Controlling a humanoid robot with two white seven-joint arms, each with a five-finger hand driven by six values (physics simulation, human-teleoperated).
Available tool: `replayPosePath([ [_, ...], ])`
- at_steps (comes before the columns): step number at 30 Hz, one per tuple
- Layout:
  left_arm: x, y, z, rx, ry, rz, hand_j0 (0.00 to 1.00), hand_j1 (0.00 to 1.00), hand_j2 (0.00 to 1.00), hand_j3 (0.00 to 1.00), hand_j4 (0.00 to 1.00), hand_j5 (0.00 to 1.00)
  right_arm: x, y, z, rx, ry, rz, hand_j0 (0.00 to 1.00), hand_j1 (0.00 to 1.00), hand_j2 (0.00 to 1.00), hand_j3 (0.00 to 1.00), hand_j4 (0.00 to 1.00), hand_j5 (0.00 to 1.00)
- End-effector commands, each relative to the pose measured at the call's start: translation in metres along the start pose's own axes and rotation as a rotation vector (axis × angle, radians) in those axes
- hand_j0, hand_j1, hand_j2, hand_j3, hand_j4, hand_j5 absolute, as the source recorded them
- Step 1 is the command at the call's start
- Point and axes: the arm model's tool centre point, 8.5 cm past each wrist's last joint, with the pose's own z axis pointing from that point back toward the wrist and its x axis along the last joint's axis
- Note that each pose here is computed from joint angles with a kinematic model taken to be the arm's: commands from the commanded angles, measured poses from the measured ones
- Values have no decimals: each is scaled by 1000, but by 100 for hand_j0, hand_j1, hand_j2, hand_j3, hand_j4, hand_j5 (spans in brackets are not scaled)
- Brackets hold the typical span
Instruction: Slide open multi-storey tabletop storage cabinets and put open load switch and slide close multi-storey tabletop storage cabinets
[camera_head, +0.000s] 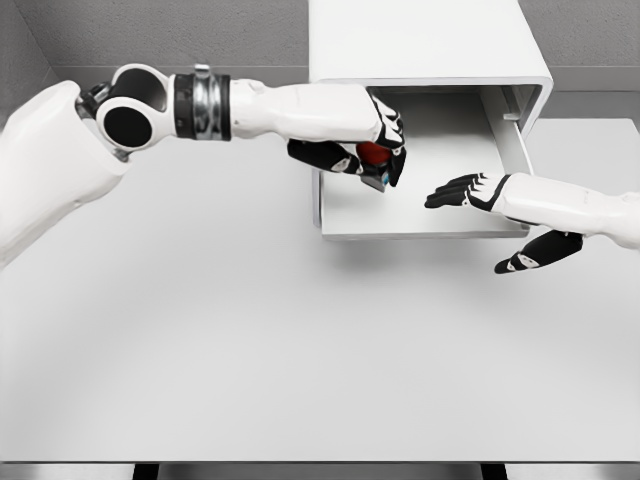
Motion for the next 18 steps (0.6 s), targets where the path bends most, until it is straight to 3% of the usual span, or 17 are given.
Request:
replayPosePath([
  [1, -2, -1, 0, 2, 5, 12, 43, 43, 43, 43, 43, 43, 0, -1, 0, -5, 0, -6, 100, 100, 100, 100, 100, 100],
  [9, -8, -2, 2, -3, 26, 10, 45, 45, 45, 45, 45, 45, 0, -1, 0, -6, 0, -6, 100, 100, 100, 100, 100, 100],
  [11, -8, 0, 3, -3, 28, 7, 54, 54, 54, 54, 54, 54, 0, -1, 0, -5, -1, -6, 100, 100, 100, 100, 100, 100],
  [12, -8, 1, 2, 2, 27, 5, 82, 82, 82, 82, 82, 82, 0, -1, 0, -5, -1, -6, 100, 100, 100, 100, 100, 100],
  [13, -8, 1, 2, 6, 27, 6, 100, 100, 100, 100, 100, 100, 0, 0, 0, -5, -1, -7, 100, 100, 100, 100, 100, 100],
  [18, -7, 3, 3, 14, 24, 5, 100, 100, 100, 100, 100, 100, 0, 0, 0, -5, -1, -7, 100, 100, 100, 100, 100, 100],
])
